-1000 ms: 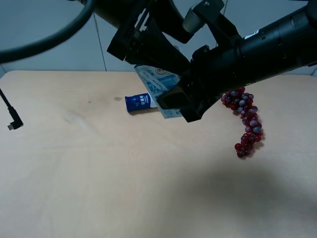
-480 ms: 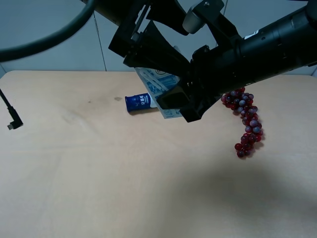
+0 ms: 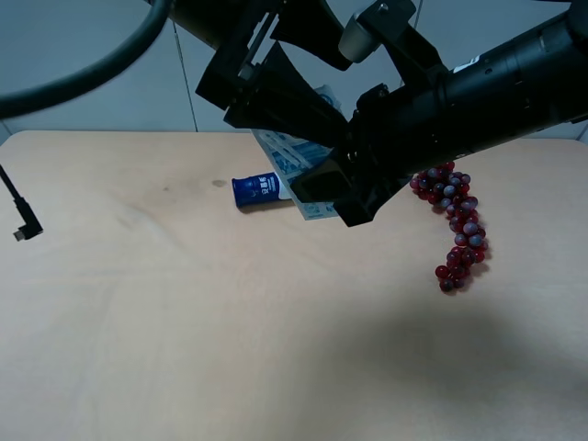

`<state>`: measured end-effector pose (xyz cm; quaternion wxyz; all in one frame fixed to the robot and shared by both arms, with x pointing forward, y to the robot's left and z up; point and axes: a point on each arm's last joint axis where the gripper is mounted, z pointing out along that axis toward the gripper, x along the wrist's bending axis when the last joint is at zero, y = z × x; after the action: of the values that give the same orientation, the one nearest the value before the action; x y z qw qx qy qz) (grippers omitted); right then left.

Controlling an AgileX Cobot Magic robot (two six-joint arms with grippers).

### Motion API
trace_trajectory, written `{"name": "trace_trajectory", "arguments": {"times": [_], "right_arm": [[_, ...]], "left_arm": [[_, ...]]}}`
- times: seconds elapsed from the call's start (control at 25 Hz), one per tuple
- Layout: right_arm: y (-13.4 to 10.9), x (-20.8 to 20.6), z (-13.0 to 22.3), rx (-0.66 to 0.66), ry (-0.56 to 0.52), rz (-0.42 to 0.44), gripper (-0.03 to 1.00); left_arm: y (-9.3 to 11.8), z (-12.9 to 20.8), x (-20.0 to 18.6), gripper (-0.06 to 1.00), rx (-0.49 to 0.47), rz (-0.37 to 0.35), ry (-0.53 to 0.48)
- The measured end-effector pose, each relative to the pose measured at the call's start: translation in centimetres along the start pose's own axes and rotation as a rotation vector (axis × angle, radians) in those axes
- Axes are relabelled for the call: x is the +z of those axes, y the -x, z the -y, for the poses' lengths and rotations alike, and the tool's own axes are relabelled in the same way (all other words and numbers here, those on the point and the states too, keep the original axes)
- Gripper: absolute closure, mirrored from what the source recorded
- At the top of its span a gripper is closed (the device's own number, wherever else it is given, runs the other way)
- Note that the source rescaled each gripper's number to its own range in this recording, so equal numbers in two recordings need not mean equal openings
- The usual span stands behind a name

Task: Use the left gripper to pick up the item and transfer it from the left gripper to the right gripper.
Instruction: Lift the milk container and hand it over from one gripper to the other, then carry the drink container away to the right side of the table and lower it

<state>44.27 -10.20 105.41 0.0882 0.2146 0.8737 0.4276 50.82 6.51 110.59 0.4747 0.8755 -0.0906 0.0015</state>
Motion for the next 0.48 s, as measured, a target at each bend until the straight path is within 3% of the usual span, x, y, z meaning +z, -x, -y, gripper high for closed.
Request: {"name": "trace_trajectory", "arguments": {"times": [0.48], "right_arm": [[0.0,0.0,0.0,0.000,0.000,0.000,0.97]], "left_arm": [[2.7,-2.0,-4.4,-0.06,0.040,-0.111,-0.150]]}}
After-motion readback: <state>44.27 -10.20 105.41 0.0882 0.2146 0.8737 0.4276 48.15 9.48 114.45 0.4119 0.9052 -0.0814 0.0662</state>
